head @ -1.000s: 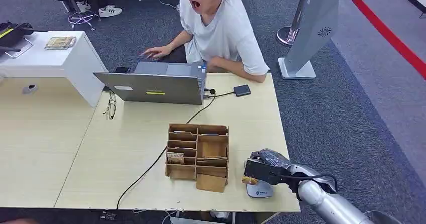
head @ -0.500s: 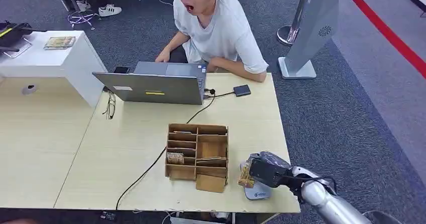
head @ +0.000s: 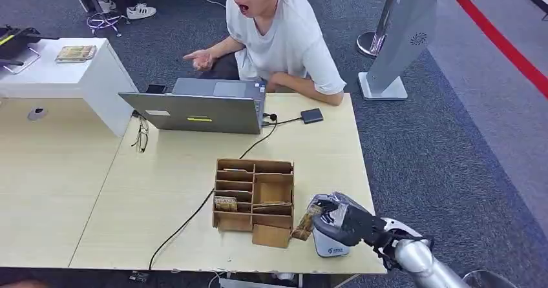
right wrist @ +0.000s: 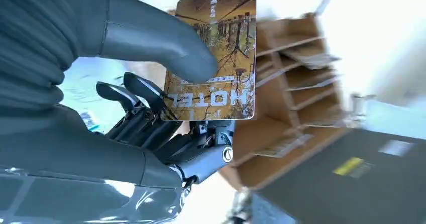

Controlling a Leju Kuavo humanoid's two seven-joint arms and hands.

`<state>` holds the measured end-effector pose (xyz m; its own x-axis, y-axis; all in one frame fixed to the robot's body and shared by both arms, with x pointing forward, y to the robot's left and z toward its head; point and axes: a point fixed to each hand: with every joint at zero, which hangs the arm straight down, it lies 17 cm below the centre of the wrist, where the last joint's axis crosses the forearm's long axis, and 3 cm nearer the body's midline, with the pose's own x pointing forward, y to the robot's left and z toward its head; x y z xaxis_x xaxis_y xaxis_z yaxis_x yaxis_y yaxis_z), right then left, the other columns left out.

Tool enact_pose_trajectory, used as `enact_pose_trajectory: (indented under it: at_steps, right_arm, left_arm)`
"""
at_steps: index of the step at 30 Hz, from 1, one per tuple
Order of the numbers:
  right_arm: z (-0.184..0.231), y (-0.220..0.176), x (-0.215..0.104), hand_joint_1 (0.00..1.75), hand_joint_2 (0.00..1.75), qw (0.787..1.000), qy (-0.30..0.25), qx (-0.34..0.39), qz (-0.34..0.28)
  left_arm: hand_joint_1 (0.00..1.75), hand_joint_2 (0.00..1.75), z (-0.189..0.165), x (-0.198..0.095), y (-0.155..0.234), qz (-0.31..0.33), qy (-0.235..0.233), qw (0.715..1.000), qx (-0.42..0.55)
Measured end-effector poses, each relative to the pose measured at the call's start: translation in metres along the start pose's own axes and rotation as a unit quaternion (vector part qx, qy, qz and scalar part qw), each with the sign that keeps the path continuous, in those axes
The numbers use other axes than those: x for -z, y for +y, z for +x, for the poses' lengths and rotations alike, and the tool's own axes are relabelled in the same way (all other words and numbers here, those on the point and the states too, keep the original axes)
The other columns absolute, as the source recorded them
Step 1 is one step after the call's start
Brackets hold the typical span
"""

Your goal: Pass the card to the sensor for recognition and then transmit it.

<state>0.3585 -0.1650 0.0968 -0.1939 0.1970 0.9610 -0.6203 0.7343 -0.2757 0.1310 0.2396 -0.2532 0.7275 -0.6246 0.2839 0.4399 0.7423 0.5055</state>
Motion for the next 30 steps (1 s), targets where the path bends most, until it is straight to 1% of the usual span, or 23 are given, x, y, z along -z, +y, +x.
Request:
enact_pose_trajectory:
  at_steps: [5,11,14,16,20,26,30]
  right_arm:
    - [0.045,0.001,0.004,1.75,1.75,0.996,-0.069,0.054,-0.017]
    - [0.091,-0.005,0.006,1.75,1.75,0.982,-0.137,0.122,-0.041]
    - [0.114,-0.009,0.008,1.75,1.75,0.975,-0.167,0.134,-0.062]
    - [0.122,-0.012,0.009,1.75,1.75,0.973,-0.177,0.129,-0.078]
    - [0.139,-0.019,0.01,1.75,1.75,0.97,-0.194,0.092,-0.115]
    - [0.156,-0.022,0.01,1.75,1.75,0.965,-0.211,0.045,-0.146]
    - [0.163,-0.021,0.014,1.75,1.75,0.964,-0.213,0.0,-0.159]
  left_arm:
    - [0.0,0.0,0.0,0.0,0.001,0.002,-0.001,1.0,-0.003]
    - [0.0,0.0,0.002,0.0,0.002,0.006,-0.002,1.0,-0.007]
    - [0.0,0.0,0.002,0.0,0.002,0.008,0.0,1.0,-0.009]
    - [0.0,0.0,0.003,-0.001,0.002,0.008,0.0,1.0,-0.01]
    - [0.0,0.0,0.004,-0.001,0.003,0.009,0.001,1.0,-0.007]
    - [0.0,0.0,0.007,-0.001,0.003,0.009,-0.001,1.0,-0.002]
    - [0.0,0.0,0.01,-0.001,0.002,0.005,-0.002,1.0,0.005]
